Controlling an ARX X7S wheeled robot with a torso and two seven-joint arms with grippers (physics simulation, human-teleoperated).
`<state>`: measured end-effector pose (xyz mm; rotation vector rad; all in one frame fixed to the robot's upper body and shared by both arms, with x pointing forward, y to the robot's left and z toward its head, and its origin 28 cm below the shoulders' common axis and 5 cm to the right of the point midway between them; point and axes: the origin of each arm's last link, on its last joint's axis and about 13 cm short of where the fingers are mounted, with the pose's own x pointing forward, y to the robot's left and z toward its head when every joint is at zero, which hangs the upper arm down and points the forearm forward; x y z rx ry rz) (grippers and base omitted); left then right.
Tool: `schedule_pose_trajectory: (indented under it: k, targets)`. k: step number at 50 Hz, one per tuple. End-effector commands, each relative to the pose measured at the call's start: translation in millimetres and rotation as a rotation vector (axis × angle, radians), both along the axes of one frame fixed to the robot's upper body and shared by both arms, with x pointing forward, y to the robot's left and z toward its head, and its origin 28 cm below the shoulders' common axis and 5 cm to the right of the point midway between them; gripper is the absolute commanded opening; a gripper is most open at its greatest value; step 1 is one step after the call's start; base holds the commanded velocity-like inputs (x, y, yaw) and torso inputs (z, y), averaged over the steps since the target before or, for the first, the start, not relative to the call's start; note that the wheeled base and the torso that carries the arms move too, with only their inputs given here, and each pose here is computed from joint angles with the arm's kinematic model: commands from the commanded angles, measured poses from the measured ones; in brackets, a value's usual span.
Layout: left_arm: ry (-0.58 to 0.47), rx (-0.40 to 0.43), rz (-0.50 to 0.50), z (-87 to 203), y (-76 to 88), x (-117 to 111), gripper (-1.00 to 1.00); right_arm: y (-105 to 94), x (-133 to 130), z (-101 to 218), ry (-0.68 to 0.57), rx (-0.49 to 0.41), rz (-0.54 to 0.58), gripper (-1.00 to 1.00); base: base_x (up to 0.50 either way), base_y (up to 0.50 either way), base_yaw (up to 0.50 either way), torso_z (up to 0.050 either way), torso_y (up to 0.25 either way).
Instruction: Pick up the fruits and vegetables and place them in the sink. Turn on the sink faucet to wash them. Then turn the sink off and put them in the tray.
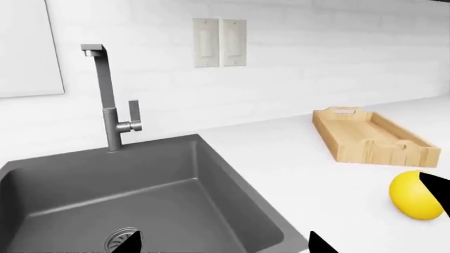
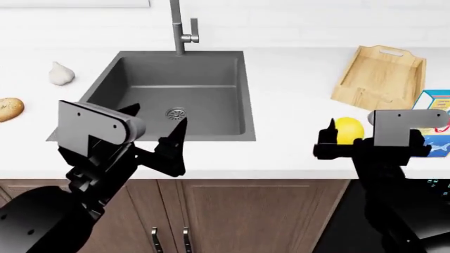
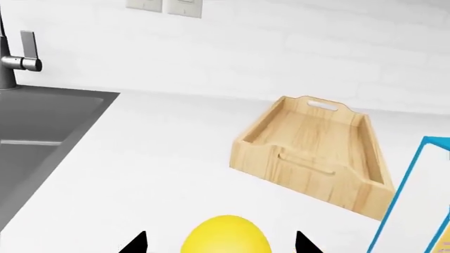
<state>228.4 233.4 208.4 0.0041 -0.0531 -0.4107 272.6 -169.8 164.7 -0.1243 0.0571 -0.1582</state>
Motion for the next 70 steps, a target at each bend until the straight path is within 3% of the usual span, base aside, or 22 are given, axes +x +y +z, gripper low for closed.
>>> schedule_pose_trajectory:
  k: [1,13,39,40,48,55,59,64,70]
  targets:
    - [0.006,-0.016,0.002,-1,-0.4,-4,1.0,-1.0,8,-8,0.057,0.013,0.004,1.0,0.0,0.0,0.0,0.0,0.0]
    - [0.015,-0.036,-0.005,1,-2.0,-7,1.0,-11.0,11,-21,0.088,0.024,-0.057,1.0,0.0,0.0,0.0,0.0,0.0]
    - [0.011,-0.058,-0.008,0,-3.9,-14,1.0,-9.4,52,-45,0.193,0.131,-0.006,1.0,0.0,0.0,0.0,0.0,0.0]
    - [0.012,-0.059,-0.007,0,-3.9,-14,1.0,-8.8,51,-45,0.193,0.128,0.006,-1.0,0.0,0.0,0.0,0.0,0.0]
    - [0.012,-0.067,-0.012,-3,-5.0,-14,1.0,14.6,36,-12,-0.008,0.059,0.233,-1.0,0.0,0.0,0.0,0.0,0.0]
    - [0.006,-0.073,0.007,-2,-4.8,-9,1.0,44.3,8,58,-0.266,0.084,0.429,-1.0,0.0,0.0,0.0,0.0,0.0]
    - [-0.02,-0.065,0.066,8,-0.2,-2,1.0,51.3,-3,85,-0.337,-0.002,0.435,-1.0,-0.03,0.25,0.0,0.0,0.0]
    - [-0.034,-0.055,0.144,20,5.6,10,1.0,56.4,-10,93,-0.331,-0.084,0.458,-1.0,-0.05,0.5,0.0,0.0,0.0]
    - [-0.027,0.023,0.185,35,21.4,30,1.0,56.8,-14,107,-0.341,-0.155,0.482,-1.0,-0.05,0.5,0.0,0.0,0.0]
